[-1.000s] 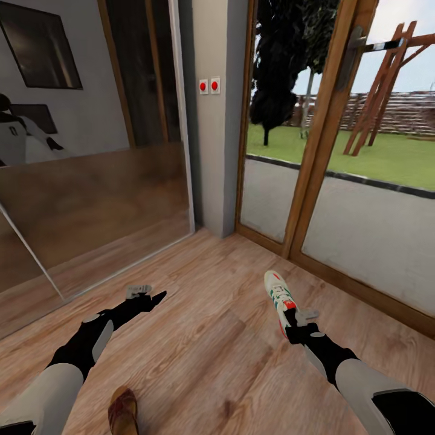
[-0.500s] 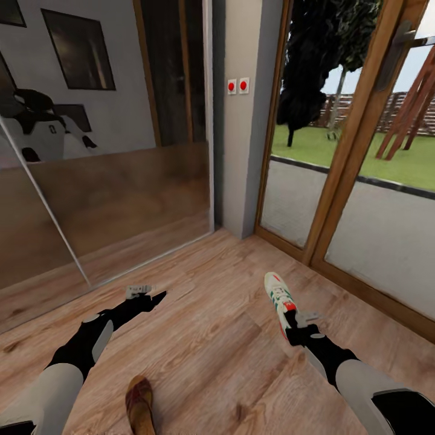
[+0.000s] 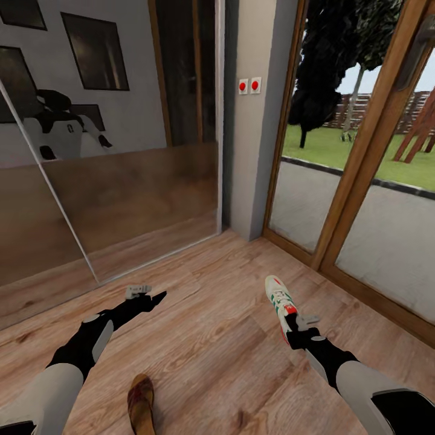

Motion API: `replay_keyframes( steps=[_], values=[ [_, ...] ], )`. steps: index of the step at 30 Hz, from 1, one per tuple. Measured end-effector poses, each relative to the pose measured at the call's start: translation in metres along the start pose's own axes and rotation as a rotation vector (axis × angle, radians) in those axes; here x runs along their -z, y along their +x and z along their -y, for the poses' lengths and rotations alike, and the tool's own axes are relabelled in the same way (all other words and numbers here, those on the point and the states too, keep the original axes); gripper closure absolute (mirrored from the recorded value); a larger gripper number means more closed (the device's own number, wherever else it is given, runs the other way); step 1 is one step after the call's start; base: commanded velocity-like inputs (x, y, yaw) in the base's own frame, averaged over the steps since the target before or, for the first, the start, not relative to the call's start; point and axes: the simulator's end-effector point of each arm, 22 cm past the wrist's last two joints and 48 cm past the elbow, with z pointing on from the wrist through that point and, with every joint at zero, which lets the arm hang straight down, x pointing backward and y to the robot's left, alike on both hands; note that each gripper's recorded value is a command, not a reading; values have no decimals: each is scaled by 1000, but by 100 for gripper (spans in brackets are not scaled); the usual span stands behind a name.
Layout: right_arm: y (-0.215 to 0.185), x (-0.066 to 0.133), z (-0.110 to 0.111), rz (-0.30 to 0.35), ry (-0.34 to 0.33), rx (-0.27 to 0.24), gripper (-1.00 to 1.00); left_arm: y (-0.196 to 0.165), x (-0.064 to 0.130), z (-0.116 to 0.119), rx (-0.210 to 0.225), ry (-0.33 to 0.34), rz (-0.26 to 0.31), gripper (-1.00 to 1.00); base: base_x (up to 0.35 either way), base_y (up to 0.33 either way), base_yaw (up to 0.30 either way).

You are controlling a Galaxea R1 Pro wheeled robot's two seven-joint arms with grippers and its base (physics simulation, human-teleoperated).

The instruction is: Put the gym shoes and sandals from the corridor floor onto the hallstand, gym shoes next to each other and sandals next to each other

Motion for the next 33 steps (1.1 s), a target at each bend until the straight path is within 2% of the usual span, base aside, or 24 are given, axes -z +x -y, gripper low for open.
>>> replay_keyframes(
  steps=[11,33],
  values=[
    [0,0,0,-1,0,0,100,0,0,0,0,0,0,-100,13,-26,230],
    [6,0,-5,-13,-6,1,100,0,0,0,-1,0,0,-100,0,-1,102]
  ],
)
